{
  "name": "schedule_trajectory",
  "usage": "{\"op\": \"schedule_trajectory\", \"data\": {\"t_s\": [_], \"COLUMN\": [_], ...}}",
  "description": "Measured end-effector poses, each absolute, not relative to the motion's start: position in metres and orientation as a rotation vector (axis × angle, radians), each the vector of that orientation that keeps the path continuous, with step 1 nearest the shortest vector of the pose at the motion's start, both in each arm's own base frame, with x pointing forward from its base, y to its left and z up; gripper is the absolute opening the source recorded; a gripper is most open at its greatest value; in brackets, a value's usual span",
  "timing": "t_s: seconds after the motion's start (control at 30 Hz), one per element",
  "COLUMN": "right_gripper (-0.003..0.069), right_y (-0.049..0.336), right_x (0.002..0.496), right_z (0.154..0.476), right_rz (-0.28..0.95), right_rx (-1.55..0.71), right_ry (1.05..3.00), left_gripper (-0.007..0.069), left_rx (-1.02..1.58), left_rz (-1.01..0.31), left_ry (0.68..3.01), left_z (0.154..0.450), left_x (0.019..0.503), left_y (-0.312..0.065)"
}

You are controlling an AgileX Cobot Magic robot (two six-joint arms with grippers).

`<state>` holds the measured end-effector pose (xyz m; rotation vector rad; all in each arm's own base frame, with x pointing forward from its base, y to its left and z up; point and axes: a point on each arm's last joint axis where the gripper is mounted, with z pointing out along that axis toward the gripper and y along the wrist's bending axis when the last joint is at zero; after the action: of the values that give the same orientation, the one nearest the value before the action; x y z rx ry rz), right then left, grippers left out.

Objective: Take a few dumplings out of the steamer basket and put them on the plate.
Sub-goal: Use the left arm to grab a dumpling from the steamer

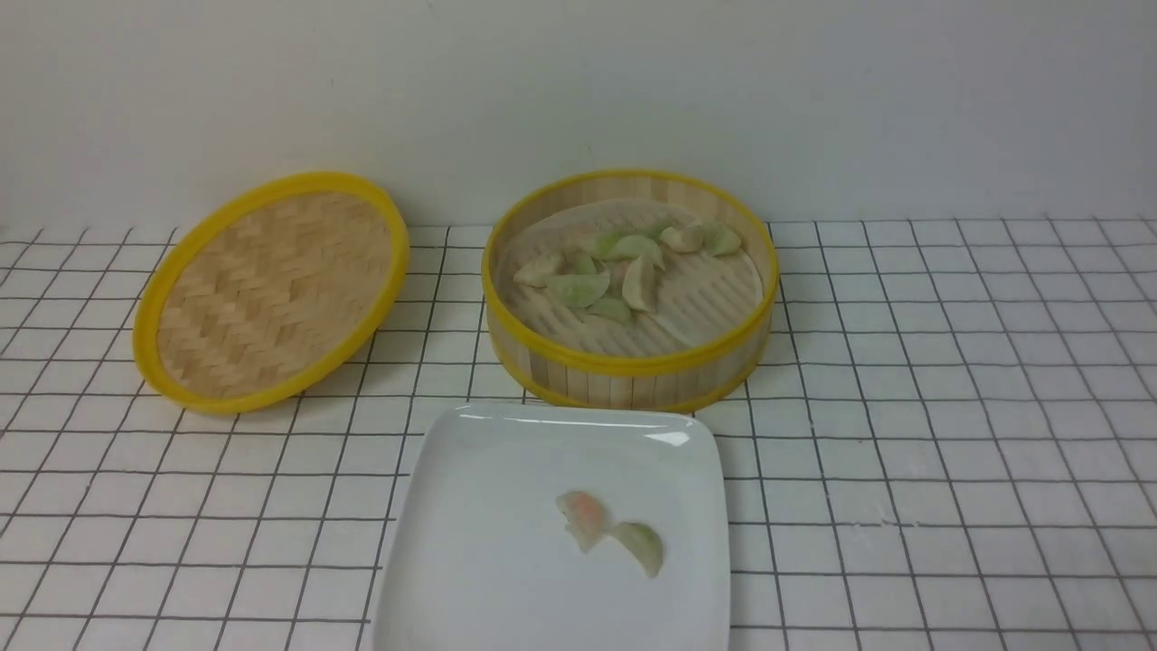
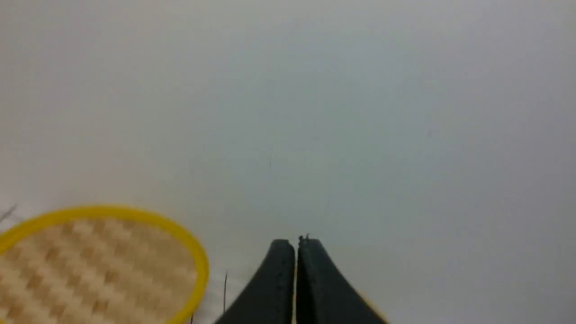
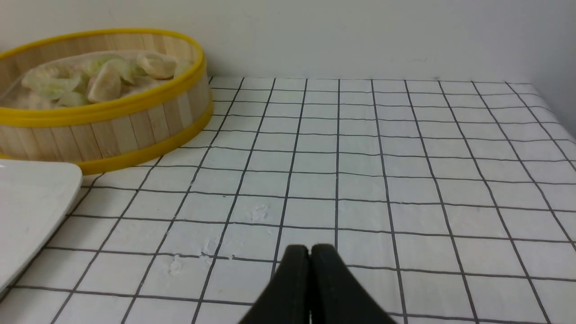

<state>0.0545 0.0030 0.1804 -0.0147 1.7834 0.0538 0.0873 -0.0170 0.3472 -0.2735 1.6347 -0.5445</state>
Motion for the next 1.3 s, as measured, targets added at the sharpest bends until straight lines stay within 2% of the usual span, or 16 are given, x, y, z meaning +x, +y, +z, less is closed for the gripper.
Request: {"op": "schedule_trajectory", "data": {"t_s": [0.07, 0.2, 0.3, 0.37, 0.47, 0.7, 0.83, 0.97, 1.2, 1.3], "right_gripper": [-0.0010, -0.0010, -0.0010, -0.0010, -0.0010, -0.0010, -0.0010, -0.0010, -0.0010, -0.0010], "right_y": [0.003, 0.003, 0.003, 0.003, 0.003, 0.003, 0.003, 0.003, 0.003, 0.003], "right_x": [0.055, 0.055, 0.055, 0.055, 0.055, 0.055, 0.055, 0.055, 0.055, 0.055], "right_z": [0.180, 0.180, 0.180, 0.180, 0.180, 0.180, 0.180, 0.180, 0.180, 0.180], "right_rz": [0.054, 0.054, 0.054, 0.054, 0.054, 0.054, 0.054, 0.054, 0.054, 0.054], "right_rx": [-0.015, -0.015, -0.015, -0.015, -0.015, -0.015, -0.015, -0.015, -0.015, -0.015], "right_ry": [1.783, 1.783, 1.783, 1.783, 1.783, 1.783, 1.783, 1.783, 1.783, 1.783], "left_gripper": [-0.0006, -0.0006, -0.0006, -0.0006, -0.0006, -0.0006, -0.0006, -0.0006, -0.0001, 0.0039], "left_rx": [-0.156, 0.114, 0.242, 0.351, 0.467, 0.701, 0.848, 0.885, 0.923, 1.038], "left_rz": [-0.505, -0.469, -0.499, -0.548, -0.546, -0.401, -0.341, -0.288, -0.265, -0.233], "left_ry": [1.952, 2.304, 2.433, 2.532, 2.629, 2.632, 2.623, 2.572, 2.472, 2.424], "left_z": [0.371, 0.379, 0.371, 0.357, 0.337, 0.319, 0.295, 0.269, 0.255, 0.243], "left_x": [0.130, 0.205, 0.251, 0.296, 0.339, 0.388, 0.424, 0.460, 0.486, 0.492], "left_y": [-0.029, -0.043, -0.051, -0.060, -0.076, -0.124, -0.166, -0.195, -0.212, -0.215]}}
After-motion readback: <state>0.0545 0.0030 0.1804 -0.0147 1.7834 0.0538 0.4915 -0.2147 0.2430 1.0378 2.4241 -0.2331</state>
